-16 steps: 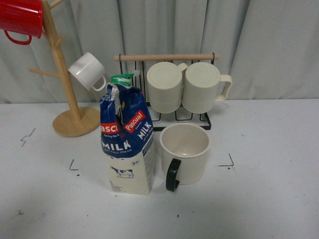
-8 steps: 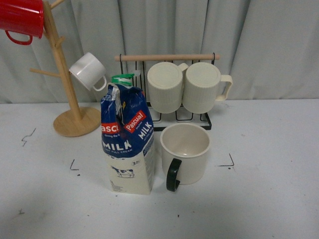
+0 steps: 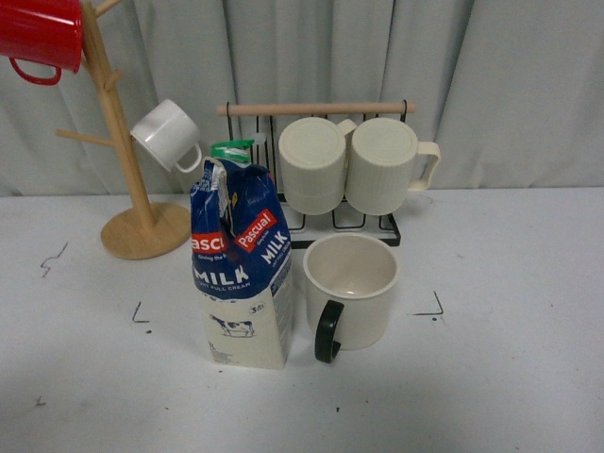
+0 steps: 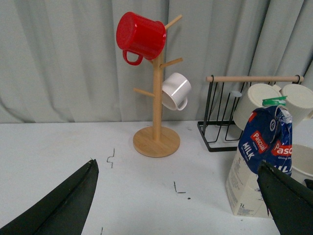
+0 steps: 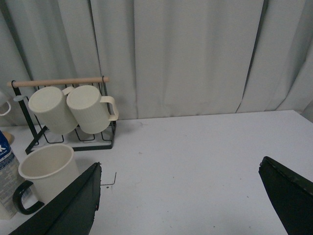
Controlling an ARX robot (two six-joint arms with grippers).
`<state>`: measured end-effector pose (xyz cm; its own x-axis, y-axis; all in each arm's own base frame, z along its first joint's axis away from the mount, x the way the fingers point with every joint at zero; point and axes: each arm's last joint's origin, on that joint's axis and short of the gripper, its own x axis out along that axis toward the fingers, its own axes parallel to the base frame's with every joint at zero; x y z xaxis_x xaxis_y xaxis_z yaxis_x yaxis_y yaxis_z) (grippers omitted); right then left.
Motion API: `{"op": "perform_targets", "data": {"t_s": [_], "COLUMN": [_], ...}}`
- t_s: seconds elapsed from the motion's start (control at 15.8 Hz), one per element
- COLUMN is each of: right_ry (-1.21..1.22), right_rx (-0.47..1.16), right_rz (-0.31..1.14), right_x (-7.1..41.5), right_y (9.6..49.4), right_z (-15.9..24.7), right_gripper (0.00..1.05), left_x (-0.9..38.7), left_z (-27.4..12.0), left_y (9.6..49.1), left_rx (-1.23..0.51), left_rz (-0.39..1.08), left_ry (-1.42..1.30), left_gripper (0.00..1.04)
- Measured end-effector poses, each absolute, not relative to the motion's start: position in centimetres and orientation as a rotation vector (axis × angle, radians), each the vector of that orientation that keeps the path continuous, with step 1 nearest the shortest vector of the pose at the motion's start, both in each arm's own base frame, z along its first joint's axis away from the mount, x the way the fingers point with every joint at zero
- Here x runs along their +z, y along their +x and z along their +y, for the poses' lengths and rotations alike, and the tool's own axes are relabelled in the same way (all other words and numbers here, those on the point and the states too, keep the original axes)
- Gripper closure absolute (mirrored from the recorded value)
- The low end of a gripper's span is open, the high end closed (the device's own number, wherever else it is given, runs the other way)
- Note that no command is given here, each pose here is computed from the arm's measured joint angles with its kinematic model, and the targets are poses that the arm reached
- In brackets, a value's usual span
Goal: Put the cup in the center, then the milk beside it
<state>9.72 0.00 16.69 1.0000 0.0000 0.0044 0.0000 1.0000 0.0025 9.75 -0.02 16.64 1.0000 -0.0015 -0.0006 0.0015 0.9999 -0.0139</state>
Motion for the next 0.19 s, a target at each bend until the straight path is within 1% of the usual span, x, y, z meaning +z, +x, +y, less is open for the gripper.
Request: {"op": "perform_targets", "data": {"t_s": [0.19], "right_ry": [0.002], "right_rx": [0.000], "right_rz": [-0.004], "right_x": [16.69], "right_y": [9.72], "right_z": [0.00], "right_gripper": [0.06], "left_x": [16.64], "left_z": [-0.02], "left_y": [9.75], "left_rx": [-0.002], "left_rz": [0.001], "left_ry": [-0.014], "left_gripper": [0.07]}}
